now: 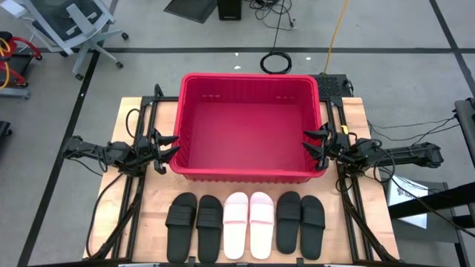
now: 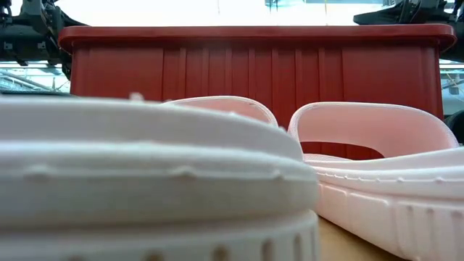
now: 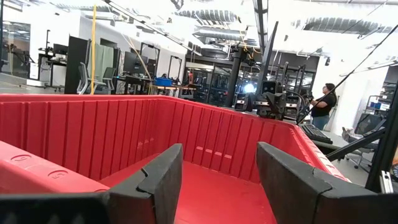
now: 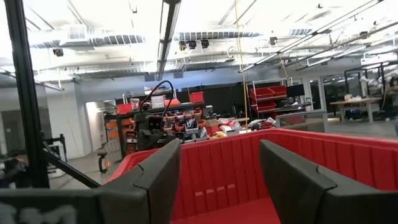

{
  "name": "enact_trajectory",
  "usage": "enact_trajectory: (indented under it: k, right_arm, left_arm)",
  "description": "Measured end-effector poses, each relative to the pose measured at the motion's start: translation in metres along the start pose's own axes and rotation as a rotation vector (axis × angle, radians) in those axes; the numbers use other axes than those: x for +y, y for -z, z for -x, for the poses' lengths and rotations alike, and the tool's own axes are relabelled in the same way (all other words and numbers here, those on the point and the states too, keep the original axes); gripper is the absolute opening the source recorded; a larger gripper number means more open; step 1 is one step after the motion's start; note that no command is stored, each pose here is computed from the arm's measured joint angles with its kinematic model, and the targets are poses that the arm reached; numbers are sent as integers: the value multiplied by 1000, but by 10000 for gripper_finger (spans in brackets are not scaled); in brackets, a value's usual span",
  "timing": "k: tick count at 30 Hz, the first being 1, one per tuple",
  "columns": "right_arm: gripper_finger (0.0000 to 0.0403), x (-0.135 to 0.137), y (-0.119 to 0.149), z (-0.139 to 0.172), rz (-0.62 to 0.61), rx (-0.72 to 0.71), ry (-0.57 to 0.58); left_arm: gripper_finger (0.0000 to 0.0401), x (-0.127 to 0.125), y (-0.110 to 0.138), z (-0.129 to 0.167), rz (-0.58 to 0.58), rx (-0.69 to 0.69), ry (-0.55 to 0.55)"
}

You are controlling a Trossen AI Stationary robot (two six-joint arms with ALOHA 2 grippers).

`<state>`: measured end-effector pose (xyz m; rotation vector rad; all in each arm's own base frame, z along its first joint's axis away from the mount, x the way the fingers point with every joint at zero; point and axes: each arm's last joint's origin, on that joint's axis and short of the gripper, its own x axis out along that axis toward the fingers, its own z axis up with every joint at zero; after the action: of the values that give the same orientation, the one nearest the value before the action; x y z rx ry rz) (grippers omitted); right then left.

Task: Pick and place slides into bin
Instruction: Put the black slides into the red bin

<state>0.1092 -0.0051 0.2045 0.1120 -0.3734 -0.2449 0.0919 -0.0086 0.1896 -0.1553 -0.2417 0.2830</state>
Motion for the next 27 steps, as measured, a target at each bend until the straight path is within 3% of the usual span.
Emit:
enact_trajectory:
  k: [9, 18, 27]
  right_arm:
    - [206, 0, -2, 0, -44, -20, -1]
    - [206, 0, -7, 0, -176, -68, -10]
    - [206, 0, -18, 2, -460, -175, -46]
  left_arm:
    - [205, 0, 0, 0, 0, 0, 0]
    - [205, 0, 0, 0, 14, -1, 0]
    - [205, -1, -4, 0, 328, -28, 32]
